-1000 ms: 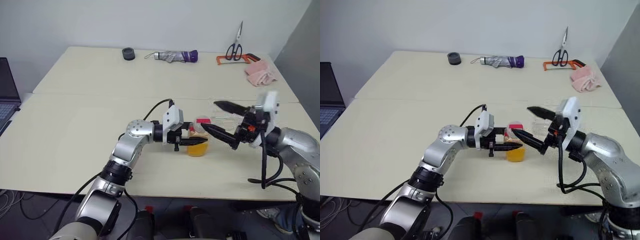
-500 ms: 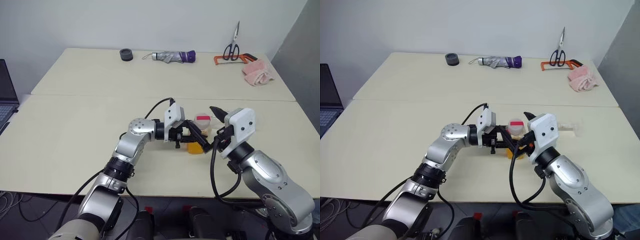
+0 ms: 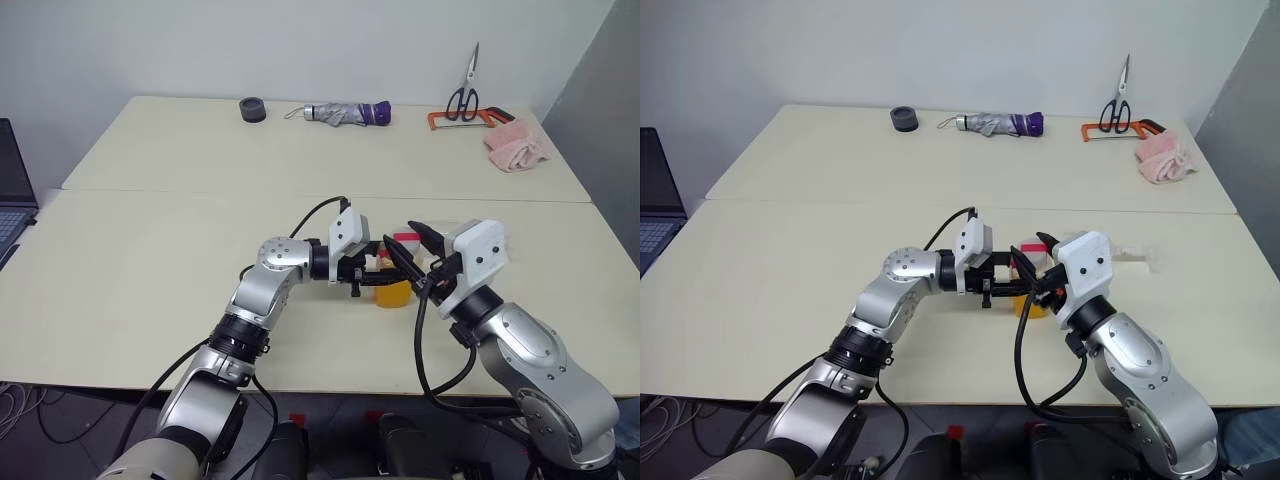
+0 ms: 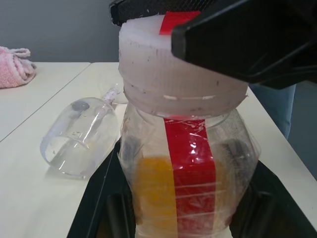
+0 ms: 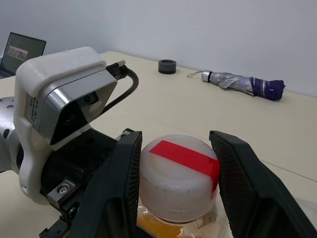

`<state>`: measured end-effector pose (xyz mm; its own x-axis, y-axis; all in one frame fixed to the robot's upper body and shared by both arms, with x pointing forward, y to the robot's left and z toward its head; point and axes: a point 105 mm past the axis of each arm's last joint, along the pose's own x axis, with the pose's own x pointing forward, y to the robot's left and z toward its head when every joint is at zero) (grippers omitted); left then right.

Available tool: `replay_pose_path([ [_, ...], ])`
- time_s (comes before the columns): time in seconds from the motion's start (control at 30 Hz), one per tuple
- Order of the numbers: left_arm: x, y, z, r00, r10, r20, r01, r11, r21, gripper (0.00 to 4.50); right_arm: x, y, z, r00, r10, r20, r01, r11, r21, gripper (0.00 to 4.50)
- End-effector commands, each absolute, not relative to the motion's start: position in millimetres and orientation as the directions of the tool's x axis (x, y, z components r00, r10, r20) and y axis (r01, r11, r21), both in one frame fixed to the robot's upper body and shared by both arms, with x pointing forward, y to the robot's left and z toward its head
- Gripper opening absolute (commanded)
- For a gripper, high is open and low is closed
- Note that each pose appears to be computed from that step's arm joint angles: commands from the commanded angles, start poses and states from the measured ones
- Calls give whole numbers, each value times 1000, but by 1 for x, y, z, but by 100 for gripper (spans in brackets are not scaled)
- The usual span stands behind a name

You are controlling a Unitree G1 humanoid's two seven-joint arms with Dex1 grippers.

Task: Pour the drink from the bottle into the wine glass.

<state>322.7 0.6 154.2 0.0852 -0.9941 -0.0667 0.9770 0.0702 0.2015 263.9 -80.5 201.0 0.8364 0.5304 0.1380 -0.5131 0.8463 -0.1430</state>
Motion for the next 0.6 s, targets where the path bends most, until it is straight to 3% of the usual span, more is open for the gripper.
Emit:
replay_pose_path([
  [0.03,322,-2,177,73,-997,-20,957,64,282,181,261,-76,204,804,576,147,-556,817,-157,183],
  [0.17,322,0,179,56,-998,-25,955,47,291,181,256,-70,203,665,737,122,-717,676,-170,183],
  [0.27,321,1,183,34,-999,-30,951,23,308,181,264,-82,199,532,846,28,-824,525,-214,183],
  [0.47,321,1,187,19,-999,-42,940,4,340,181,292,-114,206,405,905,-129,-907,379,-185,183],
  [0.6,322,1,186,31,-999,-35,941,17,339,180,289,-118,211,375,913,-159,-921,347,-177,183],
])
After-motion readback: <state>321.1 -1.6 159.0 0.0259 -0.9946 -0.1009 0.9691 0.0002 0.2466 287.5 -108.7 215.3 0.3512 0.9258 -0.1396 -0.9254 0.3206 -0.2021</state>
